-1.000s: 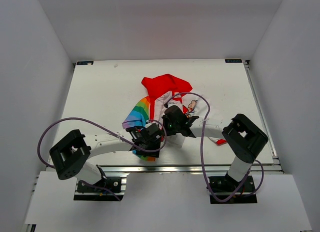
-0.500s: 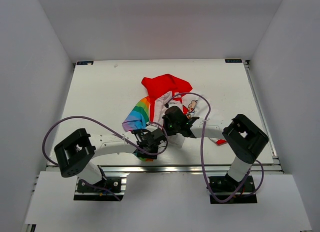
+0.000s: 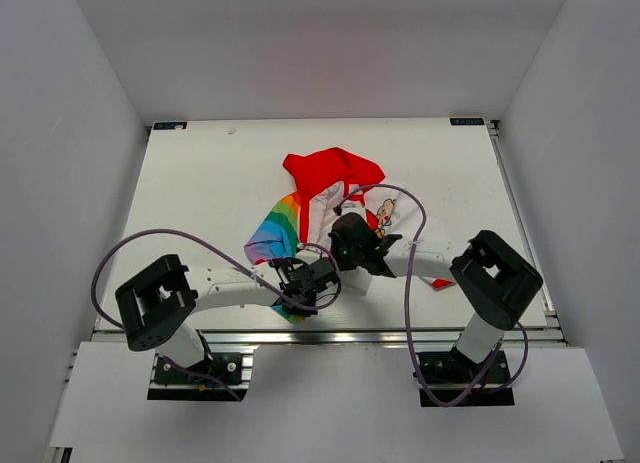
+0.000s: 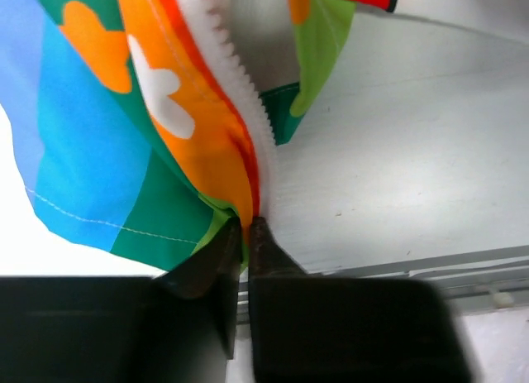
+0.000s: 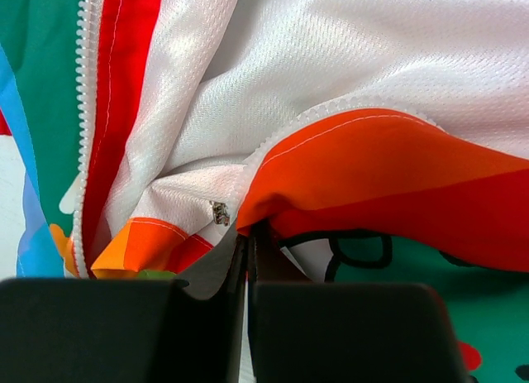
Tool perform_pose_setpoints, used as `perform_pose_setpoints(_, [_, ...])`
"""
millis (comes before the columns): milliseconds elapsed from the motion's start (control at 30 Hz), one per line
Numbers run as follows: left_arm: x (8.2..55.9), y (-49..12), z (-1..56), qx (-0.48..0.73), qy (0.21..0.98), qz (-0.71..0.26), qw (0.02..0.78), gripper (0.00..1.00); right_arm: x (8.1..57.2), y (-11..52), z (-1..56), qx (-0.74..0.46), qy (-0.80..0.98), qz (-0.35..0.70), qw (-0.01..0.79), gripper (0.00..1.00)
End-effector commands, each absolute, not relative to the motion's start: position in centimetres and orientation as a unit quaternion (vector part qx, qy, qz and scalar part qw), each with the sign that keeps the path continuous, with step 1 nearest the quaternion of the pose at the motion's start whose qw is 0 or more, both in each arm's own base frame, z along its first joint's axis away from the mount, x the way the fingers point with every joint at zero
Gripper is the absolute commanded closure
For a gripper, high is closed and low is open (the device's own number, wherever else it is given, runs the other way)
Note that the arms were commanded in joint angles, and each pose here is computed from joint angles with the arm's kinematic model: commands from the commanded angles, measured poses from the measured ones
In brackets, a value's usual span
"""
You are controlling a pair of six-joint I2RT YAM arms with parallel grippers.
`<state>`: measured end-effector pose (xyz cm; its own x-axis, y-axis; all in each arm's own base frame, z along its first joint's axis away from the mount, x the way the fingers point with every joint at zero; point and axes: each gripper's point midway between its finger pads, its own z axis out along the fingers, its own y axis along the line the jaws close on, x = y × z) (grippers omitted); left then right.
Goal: Zip up the jacket
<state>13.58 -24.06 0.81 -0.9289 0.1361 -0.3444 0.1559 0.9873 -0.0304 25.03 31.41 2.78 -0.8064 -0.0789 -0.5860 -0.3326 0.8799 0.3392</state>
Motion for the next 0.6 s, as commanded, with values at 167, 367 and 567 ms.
perform_pose_setpoints(167, [11.9,-20.8,-1.9,0.080,0.985,0.009,0.149,1.00,24.7,31.0,4.7,-0.127,0.912,0.236,0.311,1.00])
perform_pose_setpoints(367, [14.9,-23.2,4.1,0.064,0.966,-0.063,0.244,1.00,23.9,30.8,10.0,-0.165,0.869,0.290,0.366,1.00])
perform_pose_setpoints(567, [17.0,-25.8,12.3,0.052,0.921,-0.185,0.338,1.00,21.6,28.8,13.5,-0.213,0.833,0.315,0.402,1.00])
